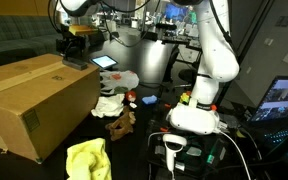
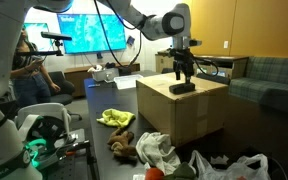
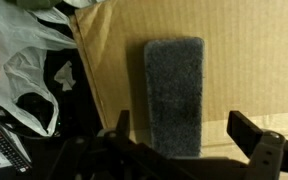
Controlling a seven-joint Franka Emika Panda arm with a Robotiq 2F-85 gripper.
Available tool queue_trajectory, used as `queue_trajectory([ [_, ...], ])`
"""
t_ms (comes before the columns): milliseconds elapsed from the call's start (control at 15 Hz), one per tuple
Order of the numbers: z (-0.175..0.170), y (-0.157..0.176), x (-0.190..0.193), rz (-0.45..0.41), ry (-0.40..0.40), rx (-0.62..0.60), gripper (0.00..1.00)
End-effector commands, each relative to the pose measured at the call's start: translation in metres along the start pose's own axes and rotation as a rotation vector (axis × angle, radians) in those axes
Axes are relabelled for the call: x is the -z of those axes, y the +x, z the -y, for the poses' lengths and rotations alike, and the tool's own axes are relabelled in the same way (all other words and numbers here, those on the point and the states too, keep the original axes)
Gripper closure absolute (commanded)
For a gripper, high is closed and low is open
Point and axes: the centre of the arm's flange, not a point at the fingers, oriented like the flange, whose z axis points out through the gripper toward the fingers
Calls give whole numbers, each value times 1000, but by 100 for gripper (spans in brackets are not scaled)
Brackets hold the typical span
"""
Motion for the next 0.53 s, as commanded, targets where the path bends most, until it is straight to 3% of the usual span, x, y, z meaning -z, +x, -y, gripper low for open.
queue_trajectory([
  [0,-5,14,-8,-46,29,88,0],
  [467,-30,23,-29,-52,42,132,0],
])
